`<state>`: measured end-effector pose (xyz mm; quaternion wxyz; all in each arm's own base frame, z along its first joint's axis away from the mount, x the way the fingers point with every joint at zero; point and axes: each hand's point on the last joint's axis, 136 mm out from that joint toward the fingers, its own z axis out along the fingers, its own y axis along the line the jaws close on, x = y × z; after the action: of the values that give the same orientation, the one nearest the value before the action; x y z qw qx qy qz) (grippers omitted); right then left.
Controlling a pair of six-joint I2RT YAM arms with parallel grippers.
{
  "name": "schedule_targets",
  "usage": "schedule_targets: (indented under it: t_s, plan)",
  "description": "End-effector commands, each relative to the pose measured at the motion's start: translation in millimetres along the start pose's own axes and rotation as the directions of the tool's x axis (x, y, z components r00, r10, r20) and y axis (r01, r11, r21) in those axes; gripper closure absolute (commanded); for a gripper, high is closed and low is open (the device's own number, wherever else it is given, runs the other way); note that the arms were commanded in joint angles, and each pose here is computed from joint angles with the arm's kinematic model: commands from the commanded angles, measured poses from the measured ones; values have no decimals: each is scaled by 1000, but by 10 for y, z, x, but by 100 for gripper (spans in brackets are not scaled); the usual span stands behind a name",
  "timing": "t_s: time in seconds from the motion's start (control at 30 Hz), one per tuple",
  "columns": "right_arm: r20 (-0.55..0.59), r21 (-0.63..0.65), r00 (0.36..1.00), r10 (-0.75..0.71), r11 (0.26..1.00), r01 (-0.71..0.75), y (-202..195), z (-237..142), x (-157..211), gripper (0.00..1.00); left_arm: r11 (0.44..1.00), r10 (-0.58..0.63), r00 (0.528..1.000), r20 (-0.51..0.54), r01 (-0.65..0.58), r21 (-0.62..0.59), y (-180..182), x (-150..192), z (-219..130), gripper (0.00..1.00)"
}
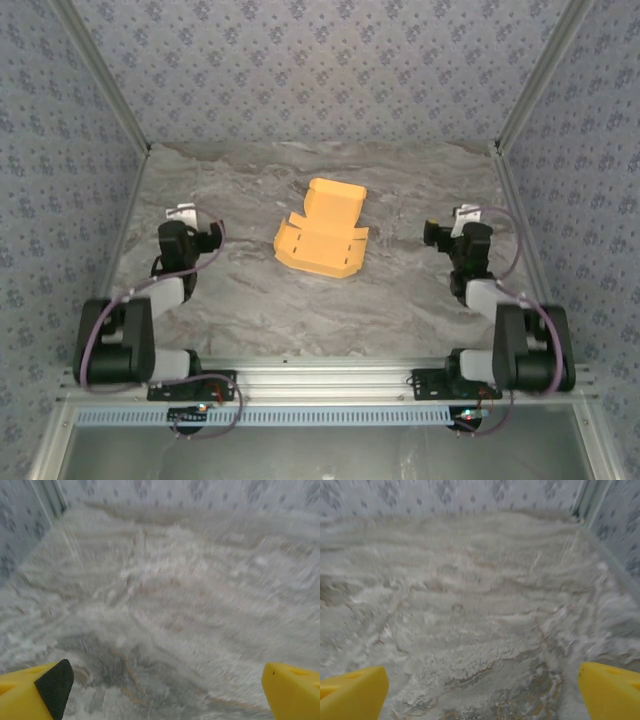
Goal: Fold the paper box
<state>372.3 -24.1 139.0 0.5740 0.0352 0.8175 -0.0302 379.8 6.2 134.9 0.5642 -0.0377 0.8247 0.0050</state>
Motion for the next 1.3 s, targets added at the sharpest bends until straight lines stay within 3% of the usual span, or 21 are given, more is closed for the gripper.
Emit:
schedule_targets:
  t_s: [0.0,0.07,0.17,0.23,0.27,0.3,0.33,0.4,0.53,0.67,0.8,0.9,1.0,1.13,1.2,1.27]
  plan:
    - [65,-2,998,25,1000,-25,17,-349,-447,0,998,-53,999,5,52,44,-195,-308,-297,1]
    - [97,8,994,54,998,-55,-9,-553,-654,0,990,-68,998,4,67,127,-408,-509,-509,1]
    - [120,174,942,314,927,-332,-361,-887,-892,0,965,-223,972,-71,230,126,-454,-758,-771,1]
    - [119,329,838,532,776,-539,-617,-1078,-743,0,893,-445,878,-176,449,-17,-325,-735,-898,1]
    - [106,317,836,538,779,-541,-616,-1098,-797,0,843,-535,818,-211,532,-77,-295,-721,-940,1]
    - [68,267,843,534,804,-531,-527,-1070,-834,0,833,-538,799,-269,553,-22,-415,-809,-963,1]
    - [32,249,834,551,804,-540,-463,-1059,-804,0,848,-470,819,-328,522,89,-611,-922,-992,1]
    - [-43,208,812,582,800,-562,-279,-983,-692,0,859,-379,843,-383,474,194,-845,-1020,-1031,1]
    - [-295,115,829,474,879,-462,390,-765,-332,0,922,-197,870,-451,322,217,-1086,-755,-985,1]
    - [-504,-17,821,267,948,-318,1232,-687,47,0,930,-96,855,-510,259,259,-1375,-414,-877,1]
    - [-657,-111,728,194,931,-349,1840,-626,367,2,945,-126,851,-510,260,201,-1310,-253,-721,1]
    - [-727,-113,660,187,916,-385,2124,-572,540,4,957,-127,854,-505,240,165,-1244,-243,-684,1]
    - [-764,-47,616,192,936,-350,2173,-450,747,14,963,-136,855,-500,233,136,-1178,-212,-699,1]
    - [-757,28,625,193,964,-264,2055,-280,895,25,962,-185,869,-460,257,98,-1097,-235,-707,1]
    - [-761,33,626,170,974,-224,2007,-243,897,40,961,-198,869,-453,262,84,-1068,-260,-729,1]
    - [-768,21,625,143,980,-198,1958,-222,895,64,962,-198,871,-450,260,80,-1055,-286,-752,1]
